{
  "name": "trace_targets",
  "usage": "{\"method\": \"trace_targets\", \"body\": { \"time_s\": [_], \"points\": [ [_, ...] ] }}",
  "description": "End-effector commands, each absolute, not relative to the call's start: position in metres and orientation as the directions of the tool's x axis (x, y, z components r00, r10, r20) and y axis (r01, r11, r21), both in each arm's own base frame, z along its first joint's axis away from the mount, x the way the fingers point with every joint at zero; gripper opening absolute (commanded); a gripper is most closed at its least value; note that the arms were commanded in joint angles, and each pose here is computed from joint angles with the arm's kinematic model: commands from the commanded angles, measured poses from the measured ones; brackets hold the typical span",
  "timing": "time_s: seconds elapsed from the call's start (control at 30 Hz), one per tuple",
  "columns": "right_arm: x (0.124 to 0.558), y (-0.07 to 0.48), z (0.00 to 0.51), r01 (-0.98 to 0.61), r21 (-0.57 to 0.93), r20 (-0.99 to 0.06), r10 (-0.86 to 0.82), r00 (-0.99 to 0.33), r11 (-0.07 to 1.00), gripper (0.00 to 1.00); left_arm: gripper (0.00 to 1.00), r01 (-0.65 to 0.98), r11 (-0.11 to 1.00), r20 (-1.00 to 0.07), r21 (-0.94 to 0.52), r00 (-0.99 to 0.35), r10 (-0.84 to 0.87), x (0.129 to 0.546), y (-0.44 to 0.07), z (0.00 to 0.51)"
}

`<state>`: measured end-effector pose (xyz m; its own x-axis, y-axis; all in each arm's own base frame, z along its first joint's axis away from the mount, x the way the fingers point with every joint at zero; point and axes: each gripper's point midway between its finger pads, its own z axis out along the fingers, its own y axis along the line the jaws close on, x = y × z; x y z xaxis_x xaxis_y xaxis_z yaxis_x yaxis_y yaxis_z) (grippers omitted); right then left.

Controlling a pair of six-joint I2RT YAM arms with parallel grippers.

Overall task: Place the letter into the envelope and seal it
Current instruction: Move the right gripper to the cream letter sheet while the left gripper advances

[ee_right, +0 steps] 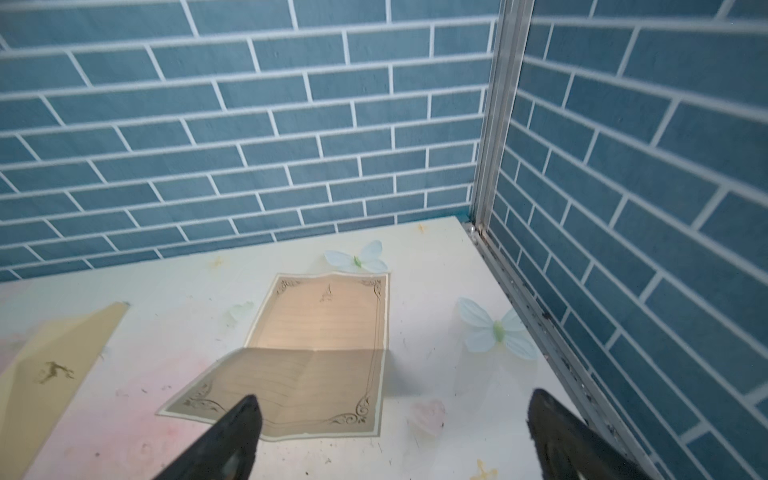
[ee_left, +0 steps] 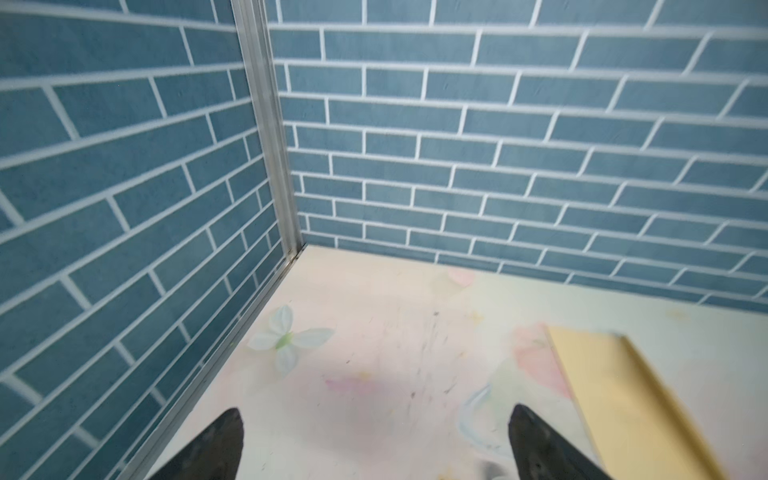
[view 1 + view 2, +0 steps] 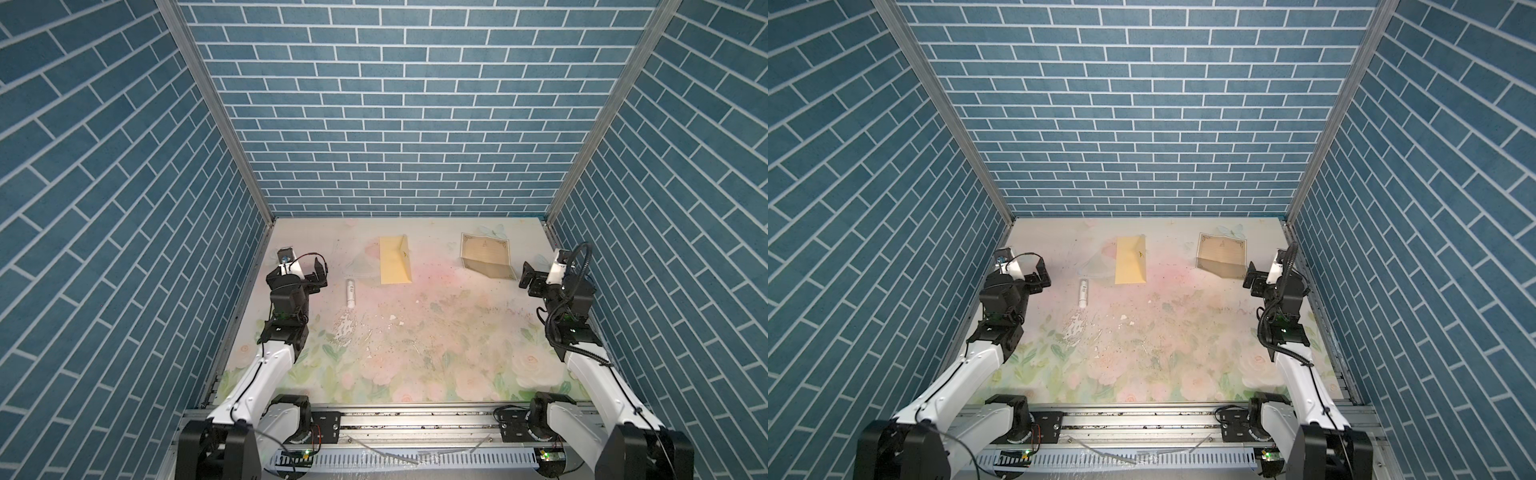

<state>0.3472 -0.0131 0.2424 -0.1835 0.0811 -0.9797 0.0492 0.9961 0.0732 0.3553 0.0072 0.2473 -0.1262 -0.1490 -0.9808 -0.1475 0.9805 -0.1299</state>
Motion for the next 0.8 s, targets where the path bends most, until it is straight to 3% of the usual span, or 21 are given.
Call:
{"method": "trace_targets", "body": {
  "time_s": [0.0, 0.27, 0.37, 0.57, 0.77],
  "points": [
    [0.335, 0.008, 0.242, -0.049, 0.158, -0.952, 0.139, -0.272, 0.986, 0.99, 1.0, 0.003, 0.954, -0.925, -0.299, -0.246, -0.289, 0.343, -0.032, 0.242],
    [0.34, 0.041, 0.249, -0.228, 0.112, -0.916, 0.012, -0.4, 0.967, 0.92, 1.0, 0.238, 0.88, -0.863, -0.412, -0.412, -0.293, 0.307, -0.099, 0.255],
    [0.348, 0.069, 0.239, -0.323, -0.048, -0.895, -0.184, -0.406, 0.945, 0.92, 1.0, 0.295, 0.851, -0.837, -0.435, -0.48, -0.262, 0.294, -0.113, 0.259],
    [0.36, 0.125, 0.21, -0.519, -0.368, -0.766, -0.568, -0.302, 0.772, 0.96, 1.0, 0.41, 0.83, -0.825, -0.378, -0.556, -0.101, 0.27, -0.128, 0.257],
    [0.375, 0.14, 0.176, -0.548, -0.624, -0.53, -0.817, -0.228, 0.557, 0.97, 1.0, 0.414, 0.847, -0.834, -0.334, -0.549, -0.061, 0.26, -0.122, 0.252]
  ]
}}
